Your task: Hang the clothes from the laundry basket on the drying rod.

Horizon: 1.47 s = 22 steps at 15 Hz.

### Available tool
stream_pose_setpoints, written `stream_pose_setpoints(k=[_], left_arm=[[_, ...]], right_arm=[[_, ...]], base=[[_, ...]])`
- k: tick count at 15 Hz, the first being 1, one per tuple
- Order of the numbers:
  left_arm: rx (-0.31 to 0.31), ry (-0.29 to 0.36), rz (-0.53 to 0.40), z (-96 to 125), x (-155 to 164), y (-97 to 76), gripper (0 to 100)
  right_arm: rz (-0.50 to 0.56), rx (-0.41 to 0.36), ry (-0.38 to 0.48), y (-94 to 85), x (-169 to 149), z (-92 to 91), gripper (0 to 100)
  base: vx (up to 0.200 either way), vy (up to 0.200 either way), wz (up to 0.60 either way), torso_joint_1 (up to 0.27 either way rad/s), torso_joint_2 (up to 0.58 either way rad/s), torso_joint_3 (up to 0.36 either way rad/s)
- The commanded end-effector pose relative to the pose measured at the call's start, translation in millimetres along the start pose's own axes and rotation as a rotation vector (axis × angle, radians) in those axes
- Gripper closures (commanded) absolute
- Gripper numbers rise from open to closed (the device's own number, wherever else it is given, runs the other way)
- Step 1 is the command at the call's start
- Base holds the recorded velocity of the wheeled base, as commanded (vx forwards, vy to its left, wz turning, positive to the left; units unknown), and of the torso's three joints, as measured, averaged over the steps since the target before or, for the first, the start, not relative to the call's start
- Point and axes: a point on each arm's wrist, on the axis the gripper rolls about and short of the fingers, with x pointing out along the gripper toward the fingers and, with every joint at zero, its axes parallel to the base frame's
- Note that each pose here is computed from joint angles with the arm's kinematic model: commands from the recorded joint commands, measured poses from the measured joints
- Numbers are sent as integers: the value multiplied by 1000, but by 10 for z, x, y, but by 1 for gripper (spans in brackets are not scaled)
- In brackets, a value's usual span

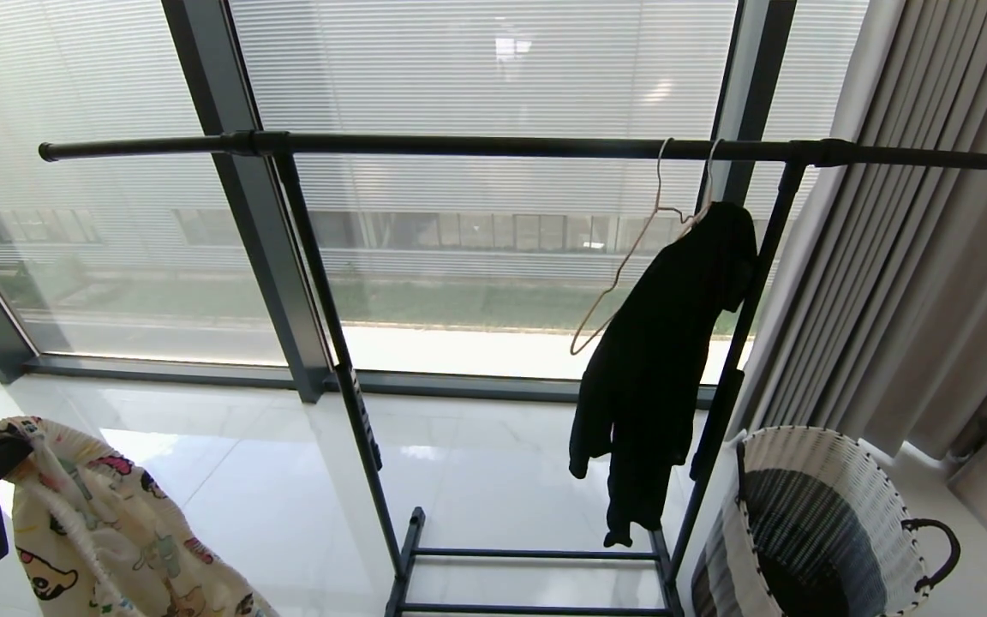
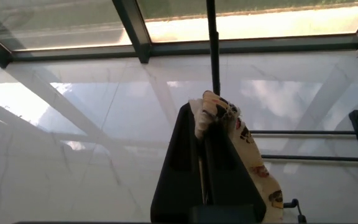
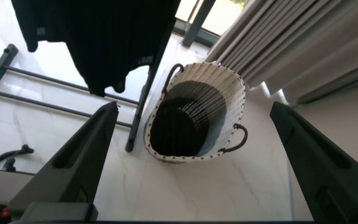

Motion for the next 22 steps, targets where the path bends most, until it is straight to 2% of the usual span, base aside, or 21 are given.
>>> stream_pose_setpoints(k=[1,5,13,18,22], left_arm=[[0,7,-1,-1,17,0,100],[2,7,-1,-1,17,0,100],[1,2,0,12,13,2,100],[0,1,0,9,11,2,100],[1,-3,-1,13,11,2,100]], right_arm=[[1,-1,-1,2,17,8,0],[-3,6,-30,-3,19,36,0],[-11,2,-25,-6,24,33,0],[-8,5,-32,-1,30,25,0],[-12,4,-51,14,81,-19,0]], base=[[0,0,0,256,-540,-290],[0,0,0,174,-375,-203],[0,0,0,23,-45,-25],[0,0,0,228,-501,-262],[50,0,0,74,-154,-75]])
